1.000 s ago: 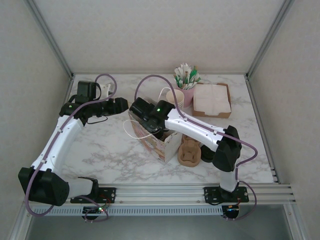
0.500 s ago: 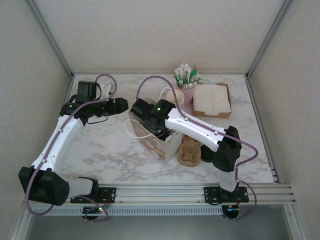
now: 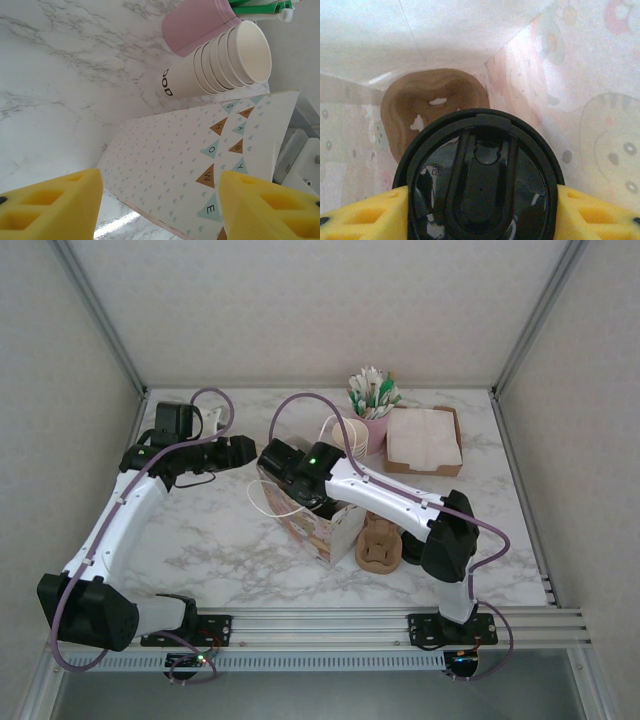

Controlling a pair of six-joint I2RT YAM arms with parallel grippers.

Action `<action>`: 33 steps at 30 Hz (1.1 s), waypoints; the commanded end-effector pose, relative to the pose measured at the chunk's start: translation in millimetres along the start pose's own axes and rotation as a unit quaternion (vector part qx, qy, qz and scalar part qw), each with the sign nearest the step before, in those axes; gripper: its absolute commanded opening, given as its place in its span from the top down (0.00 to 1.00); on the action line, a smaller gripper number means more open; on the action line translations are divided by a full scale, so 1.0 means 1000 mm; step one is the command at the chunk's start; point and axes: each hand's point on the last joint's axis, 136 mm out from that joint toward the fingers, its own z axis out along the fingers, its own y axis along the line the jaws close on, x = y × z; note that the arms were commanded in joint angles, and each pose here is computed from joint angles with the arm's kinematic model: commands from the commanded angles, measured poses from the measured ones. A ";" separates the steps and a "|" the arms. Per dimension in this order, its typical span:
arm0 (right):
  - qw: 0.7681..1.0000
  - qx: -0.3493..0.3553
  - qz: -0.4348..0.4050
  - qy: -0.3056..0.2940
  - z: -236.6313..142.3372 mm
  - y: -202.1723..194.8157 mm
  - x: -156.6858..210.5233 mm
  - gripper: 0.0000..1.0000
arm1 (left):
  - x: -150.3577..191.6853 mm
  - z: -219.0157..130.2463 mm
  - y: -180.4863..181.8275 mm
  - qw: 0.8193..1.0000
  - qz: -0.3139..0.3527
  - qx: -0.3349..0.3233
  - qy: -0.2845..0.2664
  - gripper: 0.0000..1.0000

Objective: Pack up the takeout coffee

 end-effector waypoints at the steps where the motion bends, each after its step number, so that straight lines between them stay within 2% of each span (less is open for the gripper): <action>1: 0.993 -0.024 -0.014 0.114 0.047 0.027 0.057 0.45 | 0.005 0.003 0.002 1.000 0.005 -0.007 0.011 0.38; 10: 0.992 -0.048 -0.003 0.114 0.043 0.033 0.058 0.45 | 0.006 0.004 0.003 1.000 0.002 -0.007 0.013 0.38; 22: 0.992 -0.091 0.016 0.084 0.019 0.041 0.041 0.45 | 0.007 0.006 0.001 1.000 0.001 -0.004 0.018 0.38; 27: 0.990 -0.106 0.019 0.089 0.022 0.048 0.042 0.45 | 0.011 0.010 0.000 1.000 0.002 -0.001 0.026 0.38; 33: 0.990 -0.083 0.017 0.115 0.041 0.048 0.052 0.45 | 0.014 0.013 -0.003 0.999 0.006 0.001 0.034 0.38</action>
